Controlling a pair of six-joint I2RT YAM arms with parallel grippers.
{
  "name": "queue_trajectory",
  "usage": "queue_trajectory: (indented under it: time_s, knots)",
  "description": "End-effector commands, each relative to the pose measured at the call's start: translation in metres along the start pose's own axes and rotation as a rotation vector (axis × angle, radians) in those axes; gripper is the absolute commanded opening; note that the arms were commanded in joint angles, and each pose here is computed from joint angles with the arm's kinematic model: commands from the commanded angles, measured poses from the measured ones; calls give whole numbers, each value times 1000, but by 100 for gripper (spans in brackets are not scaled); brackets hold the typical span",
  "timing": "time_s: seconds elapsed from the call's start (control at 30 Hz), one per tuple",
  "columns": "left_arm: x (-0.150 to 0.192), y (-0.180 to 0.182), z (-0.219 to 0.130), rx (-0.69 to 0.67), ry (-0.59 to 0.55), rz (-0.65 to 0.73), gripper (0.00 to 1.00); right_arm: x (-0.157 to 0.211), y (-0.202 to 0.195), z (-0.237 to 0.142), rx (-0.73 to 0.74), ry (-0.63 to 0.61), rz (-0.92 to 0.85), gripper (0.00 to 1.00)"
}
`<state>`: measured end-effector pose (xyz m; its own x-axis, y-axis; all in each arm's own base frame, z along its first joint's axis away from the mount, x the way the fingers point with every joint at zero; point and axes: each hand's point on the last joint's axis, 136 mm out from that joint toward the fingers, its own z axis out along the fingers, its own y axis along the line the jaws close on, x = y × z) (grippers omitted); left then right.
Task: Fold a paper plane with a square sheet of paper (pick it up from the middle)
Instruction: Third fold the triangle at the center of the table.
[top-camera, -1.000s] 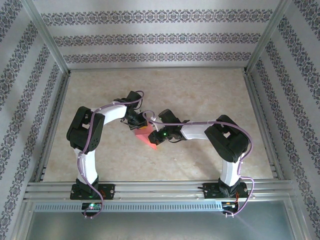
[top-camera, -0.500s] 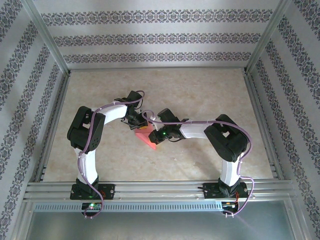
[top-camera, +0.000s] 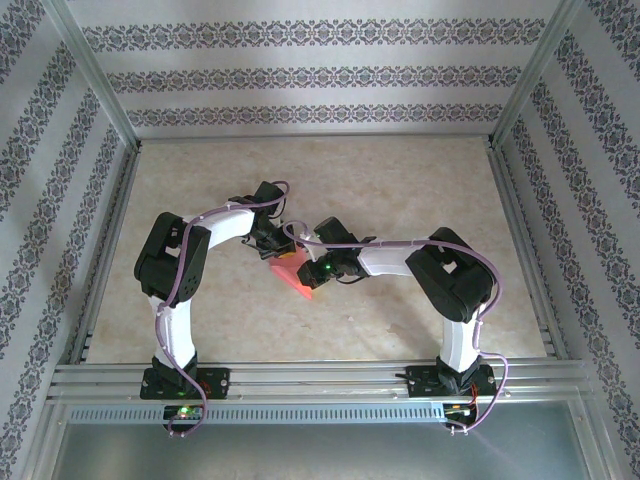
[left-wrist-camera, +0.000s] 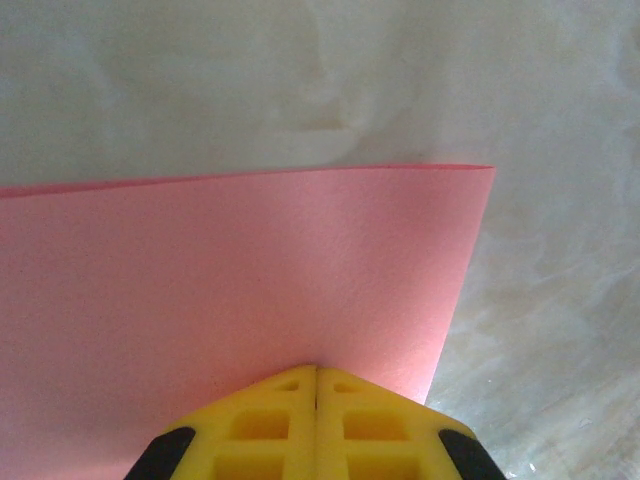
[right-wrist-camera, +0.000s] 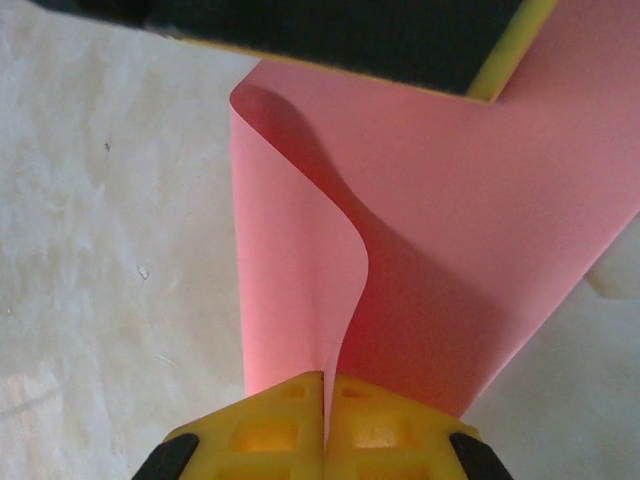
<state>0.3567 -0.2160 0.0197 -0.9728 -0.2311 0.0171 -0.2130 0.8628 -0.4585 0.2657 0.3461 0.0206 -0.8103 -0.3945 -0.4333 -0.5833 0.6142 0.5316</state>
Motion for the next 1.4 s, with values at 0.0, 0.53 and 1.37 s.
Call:
queue_trajectory:
  time_s: [0.0,0.53,1.37]
  knots:
    - [12,6,7,-40,45,12,3,1,-7,5,27,18,-4,5]
    - [0,28,-25,-46,-53,-64,13,3,-5,7,7,28,0,5]
    - [4,40,-3,-83,15,-59,5,-1,-7,7,4,47,-13,5]
